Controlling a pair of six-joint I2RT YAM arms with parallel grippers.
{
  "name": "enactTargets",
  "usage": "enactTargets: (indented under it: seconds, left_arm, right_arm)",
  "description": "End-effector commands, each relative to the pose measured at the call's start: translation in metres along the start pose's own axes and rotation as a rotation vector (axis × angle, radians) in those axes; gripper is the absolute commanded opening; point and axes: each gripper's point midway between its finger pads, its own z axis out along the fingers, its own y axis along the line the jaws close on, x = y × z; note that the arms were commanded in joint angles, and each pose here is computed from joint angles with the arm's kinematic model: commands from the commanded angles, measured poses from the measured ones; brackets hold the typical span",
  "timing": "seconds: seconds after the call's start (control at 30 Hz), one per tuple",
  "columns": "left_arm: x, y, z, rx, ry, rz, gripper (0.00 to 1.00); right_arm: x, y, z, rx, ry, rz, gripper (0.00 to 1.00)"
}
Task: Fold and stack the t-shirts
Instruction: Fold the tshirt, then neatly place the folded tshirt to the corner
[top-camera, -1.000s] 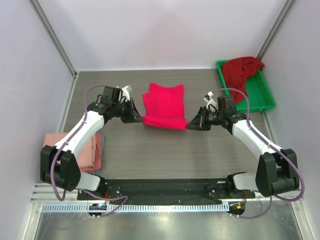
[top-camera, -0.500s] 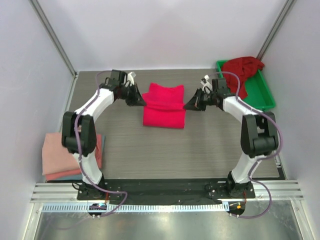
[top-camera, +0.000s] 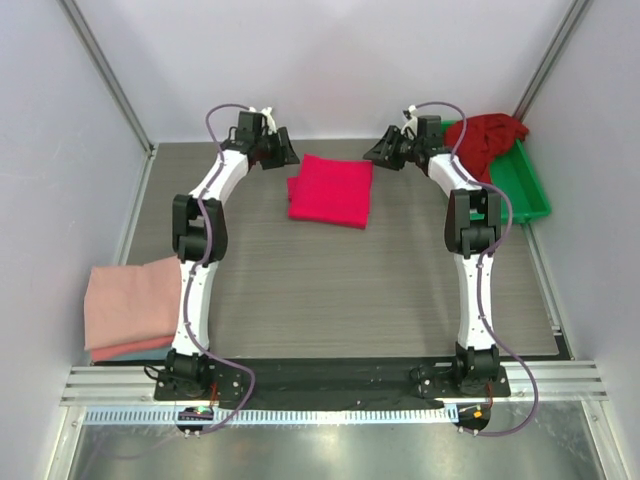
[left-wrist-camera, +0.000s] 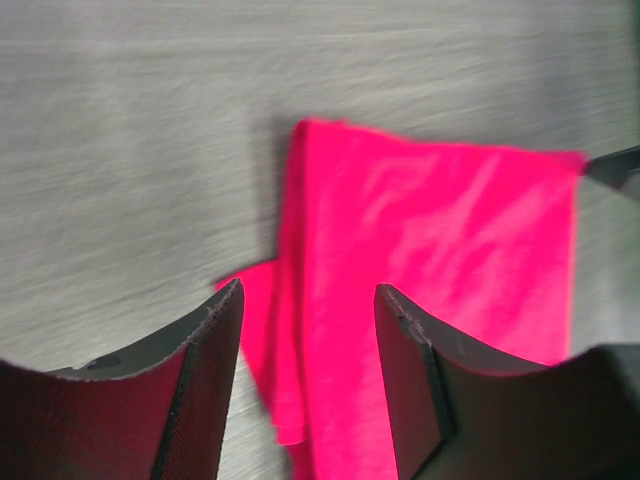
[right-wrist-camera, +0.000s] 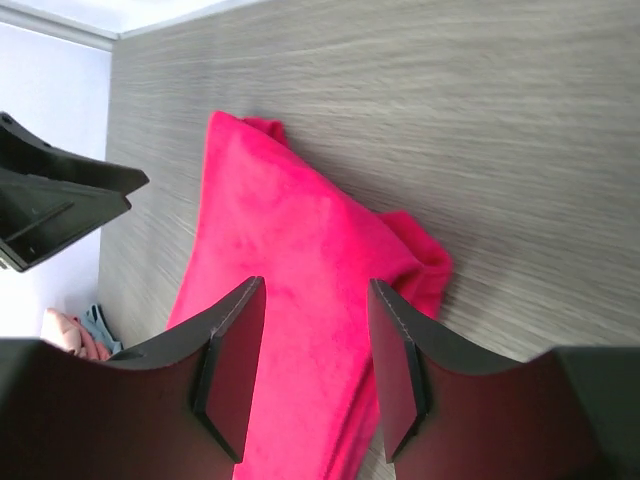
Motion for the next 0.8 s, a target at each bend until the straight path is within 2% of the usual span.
enactTargets:
  seconds: [0.0,0.03,0.1,0.17,0.33,0.47,0.53,0.77]
  left_arm:
    - [-0.018,0.0,-0.019,-0.059,-0.063,0.059,0.57]
    - [-0.025,-0.008,-0.033,-0.056,-0.075,0.08,0.59]
    - [-0.013,-0.009,-0.045,-0.062,-0.015,0.111,0.65]
    - [0.006,-0.01,-0.057,-0.039,0.06,0.106,0.66]
    - [0.041,-0.003,-0.066,0.007,0.158,0.013,0.7]
    - [0.056,0.014,-0.051,0.016,0.189,-0.081,0.7]
    - [0.051,0.022,-0.045,0.029,0.171,-0.136,0.71]
    - [0.058,0.031,-0.012,0.193,0.185,-0.313,0.71]
  right_arm:
    - [-0.032,0.037,-0.016,-0.065,-0.069,-0.074,0.51]
    - [-0.037,0.049,-0.026,-0.077,-0.078,-0.09,0.51]
    - [-0.016,0.047,-0.029,-0.08,-0.033,-0.052,0.51]
    - [0.003,0.052,-0.037,-0.09,0.008,-0.023,0.49]
    - [0.025,0.069,-0.053,-0.108,0.044,-0.062,0.48]
    - [0.046,0.068,-0.049,-0.097,0.1,-0.099,0.47]
    - [0.054,0.064,-0.043,-0.076,0.125,-0.099,0.48]
    - [0.075,0.031,-0.012,-0.003,0.182,-0.12,0.47]
